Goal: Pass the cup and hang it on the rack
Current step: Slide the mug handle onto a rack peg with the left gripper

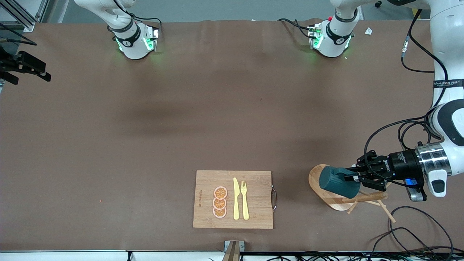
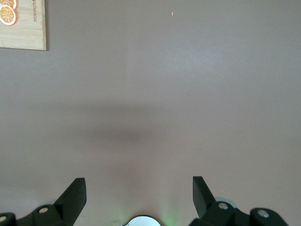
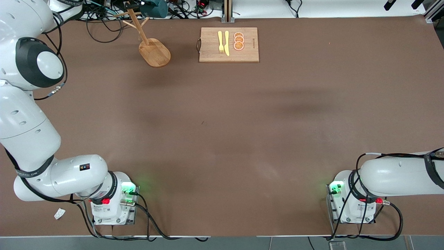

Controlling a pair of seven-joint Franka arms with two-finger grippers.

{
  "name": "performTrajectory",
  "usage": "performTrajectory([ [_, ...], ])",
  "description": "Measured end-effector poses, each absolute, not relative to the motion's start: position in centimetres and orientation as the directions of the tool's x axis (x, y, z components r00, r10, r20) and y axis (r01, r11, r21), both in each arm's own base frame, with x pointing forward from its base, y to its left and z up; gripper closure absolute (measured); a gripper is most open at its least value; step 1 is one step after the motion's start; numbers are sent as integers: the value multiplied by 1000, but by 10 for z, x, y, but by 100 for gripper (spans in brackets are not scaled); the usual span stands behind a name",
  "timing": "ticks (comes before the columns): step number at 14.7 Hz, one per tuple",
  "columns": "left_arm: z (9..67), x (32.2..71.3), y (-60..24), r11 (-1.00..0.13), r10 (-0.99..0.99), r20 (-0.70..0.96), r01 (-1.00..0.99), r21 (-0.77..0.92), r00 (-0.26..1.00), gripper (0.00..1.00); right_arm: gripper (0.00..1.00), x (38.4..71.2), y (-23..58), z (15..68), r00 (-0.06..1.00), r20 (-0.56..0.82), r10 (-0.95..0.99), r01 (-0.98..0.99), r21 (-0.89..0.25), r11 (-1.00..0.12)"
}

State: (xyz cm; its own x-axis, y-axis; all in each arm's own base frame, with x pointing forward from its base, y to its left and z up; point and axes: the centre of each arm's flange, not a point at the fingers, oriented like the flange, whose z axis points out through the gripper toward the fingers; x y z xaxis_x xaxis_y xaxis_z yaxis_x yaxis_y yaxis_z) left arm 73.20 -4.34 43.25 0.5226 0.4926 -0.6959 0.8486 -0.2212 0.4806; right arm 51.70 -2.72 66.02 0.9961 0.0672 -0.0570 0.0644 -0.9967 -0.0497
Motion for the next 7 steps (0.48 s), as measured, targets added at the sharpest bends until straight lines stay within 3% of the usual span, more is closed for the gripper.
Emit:
performTrajectory([
  [7,407,736,-20,-224,488,-686,837,500,540,79,0,517,-27,660,996,-57,68,66,-50,-997],
])
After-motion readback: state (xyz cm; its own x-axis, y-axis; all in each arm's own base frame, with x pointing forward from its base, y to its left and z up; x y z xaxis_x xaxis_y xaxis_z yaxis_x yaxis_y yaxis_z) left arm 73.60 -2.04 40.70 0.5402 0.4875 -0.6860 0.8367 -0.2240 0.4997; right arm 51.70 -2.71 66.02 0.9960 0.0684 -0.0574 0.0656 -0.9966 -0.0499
